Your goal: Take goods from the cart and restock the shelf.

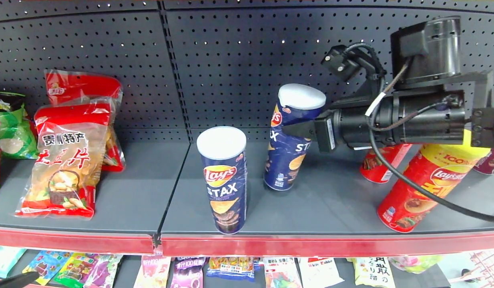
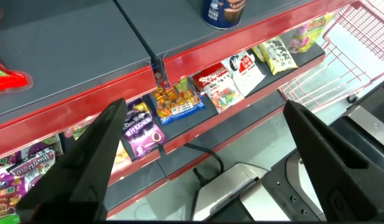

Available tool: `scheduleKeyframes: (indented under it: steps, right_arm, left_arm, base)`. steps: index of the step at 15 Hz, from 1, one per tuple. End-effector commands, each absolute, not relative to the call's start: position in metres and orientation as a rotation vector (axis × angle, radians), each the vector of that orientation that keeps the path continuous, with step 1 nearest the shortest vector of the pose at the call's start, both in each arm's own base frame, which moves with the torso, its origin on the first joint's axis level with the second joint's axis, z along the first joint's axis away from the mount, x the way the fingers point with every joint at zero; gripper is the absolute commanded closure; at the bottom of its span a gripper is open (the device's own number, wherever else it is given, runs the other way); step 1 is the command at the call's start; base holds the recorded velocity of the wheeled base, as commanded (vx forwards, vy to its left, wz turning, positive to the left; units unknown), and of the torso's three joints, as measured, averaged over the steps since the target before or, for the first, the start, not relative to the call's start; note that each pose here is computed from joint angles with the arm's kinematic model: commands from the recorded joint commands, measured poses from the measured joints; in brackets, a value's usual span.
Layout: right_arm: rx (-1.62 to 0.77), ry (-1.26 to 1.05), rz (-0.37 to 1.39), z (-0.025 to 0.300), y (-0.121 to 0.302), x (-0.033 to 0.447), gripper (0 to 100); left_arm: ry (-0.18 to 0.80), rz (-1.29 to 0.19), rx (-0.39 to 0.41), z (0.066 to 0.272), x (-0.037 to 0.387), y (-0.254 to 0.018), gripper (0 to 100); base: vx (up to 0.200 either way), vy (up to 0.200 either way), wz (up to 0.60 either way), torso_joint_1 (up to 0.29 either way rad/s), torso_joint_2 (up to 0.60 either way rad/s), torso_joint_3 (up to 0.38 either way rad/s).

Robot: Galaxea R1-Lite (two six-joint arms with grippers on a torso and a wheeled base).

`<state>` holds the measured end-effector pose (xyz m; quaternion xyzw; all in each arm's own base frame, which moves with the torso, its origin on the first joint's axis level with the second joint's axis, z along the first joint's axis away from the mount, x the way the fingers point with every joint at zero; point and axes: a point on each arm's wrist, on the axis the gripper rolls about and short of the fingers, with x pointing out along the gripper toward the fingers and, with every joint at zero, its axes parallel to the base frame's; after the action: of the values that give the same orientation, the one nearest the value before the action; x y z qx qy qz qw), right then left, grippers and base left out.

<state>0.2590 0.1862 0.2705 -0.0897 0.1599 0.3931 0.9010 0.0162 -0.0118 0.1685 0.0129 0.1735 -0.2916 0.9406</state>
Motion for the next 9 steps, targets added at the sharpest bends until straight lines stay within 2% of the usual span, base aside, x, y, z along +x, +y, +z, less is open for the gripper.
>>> scheduleKeyframes:
  steps: [1,9]
  right_arm:
    - [-0.196,0.346,0.841,0.261,0.205,0.279,100]
    - [-0.221,0.340,0.873,0.245,0.238,0.314,100]
  left_arm:
    - [0.362,-0.595,0.026,0.173,0.020,-0.013,0]
    - [0.378,-0.594,0.028,0.171,0.021,-0.014,0]
  base:
    - [0.000,0.000,0.00,0.000,0.00,0.000]
    - [0.000,0.000,0.00,0.000,0.00,0.000]
